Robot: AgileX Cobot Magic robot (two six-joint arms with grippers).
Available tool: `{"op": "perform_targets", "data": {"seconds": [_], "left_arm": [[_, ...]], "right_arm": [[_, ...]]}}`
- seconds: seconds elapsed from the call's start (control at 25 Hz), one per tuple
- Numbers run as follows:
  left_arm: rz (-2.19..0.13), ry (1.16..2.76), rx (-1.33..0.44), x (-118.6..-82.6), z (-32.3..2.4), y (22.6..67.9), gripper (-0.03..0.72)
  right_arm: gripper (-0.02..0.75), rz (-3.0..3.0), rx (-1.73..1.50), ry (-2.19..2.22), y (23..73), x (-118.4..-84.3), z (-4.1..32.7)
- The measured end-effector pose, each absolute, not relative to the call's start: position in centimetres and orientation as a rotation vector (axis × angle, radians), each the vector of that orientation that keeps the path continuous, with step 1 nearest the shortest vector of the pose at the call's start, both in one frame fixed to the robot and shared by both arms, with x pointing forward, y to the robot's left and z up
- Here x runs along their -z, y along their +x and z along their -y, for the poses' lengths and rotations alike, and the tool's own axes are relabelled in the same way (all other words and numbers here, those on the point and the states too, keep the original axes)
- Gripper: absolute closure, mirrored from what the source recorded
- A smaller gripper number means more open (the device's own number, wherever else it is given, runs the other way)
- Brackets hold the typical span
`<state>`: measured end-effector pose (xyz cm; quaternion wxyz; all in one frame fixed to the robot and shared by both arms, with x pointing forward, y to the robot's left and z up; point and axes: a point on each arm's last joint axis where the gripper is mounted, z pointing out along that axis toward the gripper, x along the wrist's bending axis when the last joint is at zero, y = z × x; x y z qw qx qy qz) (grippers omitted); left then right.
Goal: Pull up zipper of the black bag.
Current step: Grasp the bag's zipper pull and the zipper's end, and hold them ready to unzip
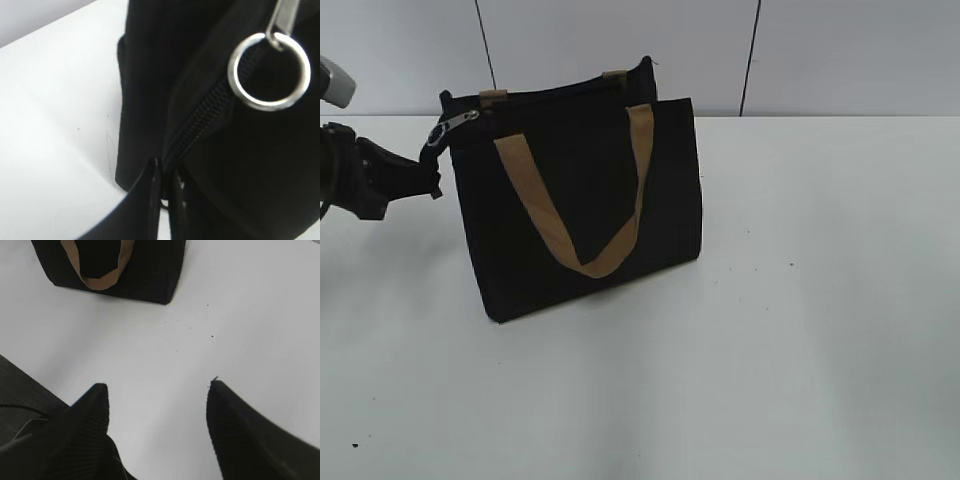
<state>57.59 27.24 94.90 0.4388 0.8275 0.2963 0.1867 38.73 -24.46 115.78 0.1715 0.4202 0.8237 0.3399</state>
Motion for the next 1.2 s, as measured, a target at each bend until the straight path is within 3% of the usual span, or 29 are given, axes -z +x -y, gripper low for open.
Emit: {"op": "perform_targets", "data": {"seconds": [0.24, 0.68, 0.92, 1.2], "left_arm": [[-0.731, 2.059, -0.451, -95.8, -27.7, 57.1, 0.671], [-0.672, 2.037, -0.344, -96.1, -27.2, 56.4, 0.671], [-0.658, 2.026, -0.326, -96.2, -27.0, 56.3, 0.671], [-0.628, 2.037, -0.306, -96.1, -26.9, 56.1, 0.671]], "right_arm": [[0.265, -2.468, -0.954, 1.02, 44.4, -116.4, 21.0], [0.298, -2.607, -1.008, 0.585, 52.2, -114.5, 7.8], [0.302, -2.58, -0.961, 0.186, 54.5, -112.1, 0.9], [0.302, -2.414, -0.997, -0.03, 55.7, -109.5, -3.7]]}}
